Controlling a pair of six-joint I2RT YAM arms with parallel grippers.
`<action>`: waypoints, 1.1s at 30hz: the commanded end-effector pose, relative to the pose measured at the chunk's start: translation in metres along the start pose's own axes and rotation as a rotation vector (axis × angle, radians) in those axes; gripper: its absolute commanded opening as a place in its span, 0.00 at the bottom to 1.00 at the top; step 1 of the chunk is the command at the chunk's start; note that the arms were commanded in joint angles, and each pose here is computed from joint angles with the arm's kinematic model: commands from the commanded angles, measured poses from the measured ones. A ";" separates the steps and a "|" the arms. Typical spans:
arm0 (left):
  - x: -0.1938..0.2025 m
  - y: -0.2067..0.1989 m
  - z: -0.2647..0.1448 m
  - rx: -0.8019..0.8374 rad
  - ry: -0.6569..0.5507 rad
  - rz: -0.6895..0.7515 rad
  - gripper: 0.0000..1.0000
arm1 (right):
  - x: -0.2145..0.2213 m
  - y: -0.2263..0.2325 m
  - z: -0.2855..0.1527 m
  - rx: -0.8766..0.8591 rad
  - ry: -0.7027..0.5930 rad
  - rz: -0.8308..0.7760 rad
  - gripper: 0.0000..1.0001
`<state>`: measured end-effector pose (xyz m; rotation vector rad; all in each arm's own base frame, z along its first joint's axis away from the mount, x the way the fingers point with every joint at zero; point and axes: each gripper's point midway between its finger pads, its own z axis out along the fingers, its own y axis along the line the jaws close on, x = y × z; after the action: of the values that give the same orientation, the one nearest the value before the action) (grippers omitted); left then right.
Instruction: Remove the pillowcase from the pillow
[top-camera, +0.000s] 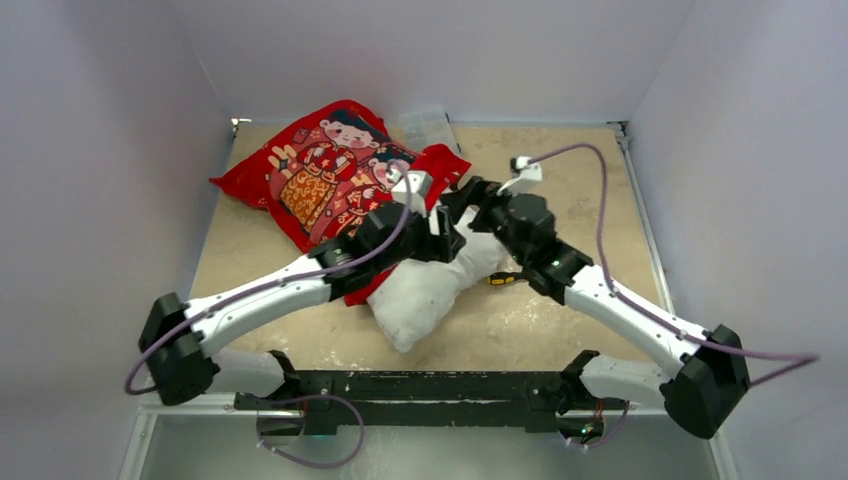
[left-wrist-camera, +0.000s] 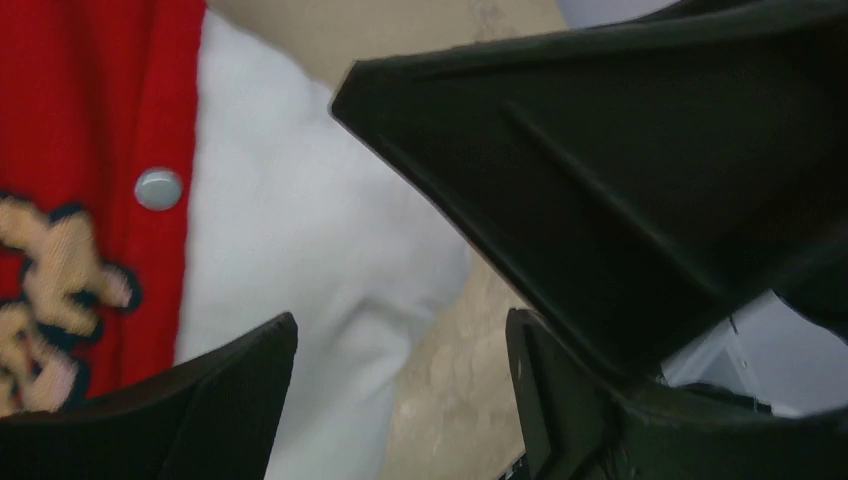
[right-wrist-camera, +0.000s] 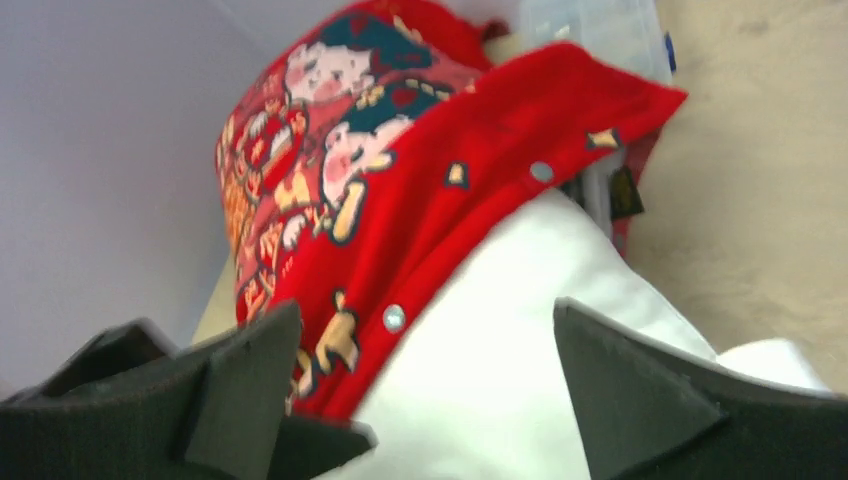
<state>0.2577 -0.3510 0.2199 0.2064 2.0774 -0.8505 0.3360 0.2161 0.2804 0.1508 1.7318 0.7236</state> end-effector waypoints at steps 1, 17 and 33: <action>-0.019 0.039 -0.040 -0.164 -0.083 -0.021 0.76 | 0.070 0.038 -0.012 0.011 0.187 0.011 0.99; 0.004 0.161 -0.136 -0.455 -0.192 -0.159 0.84 | 0.132 0.056 -0.055 0.097 0.367 0.045 0.99; 0.022 0.139 -0.154 -0.317 -0.097 -0.123 0.84 | 0.067 0.045 -0.015 0.178 0.193 -0.028 0.99</action>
<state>0.1955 -0.1705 0.1926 -0.0338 2.1025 -0.6967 0.2832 0.2861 0.2243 0.2315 2.0430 0.6309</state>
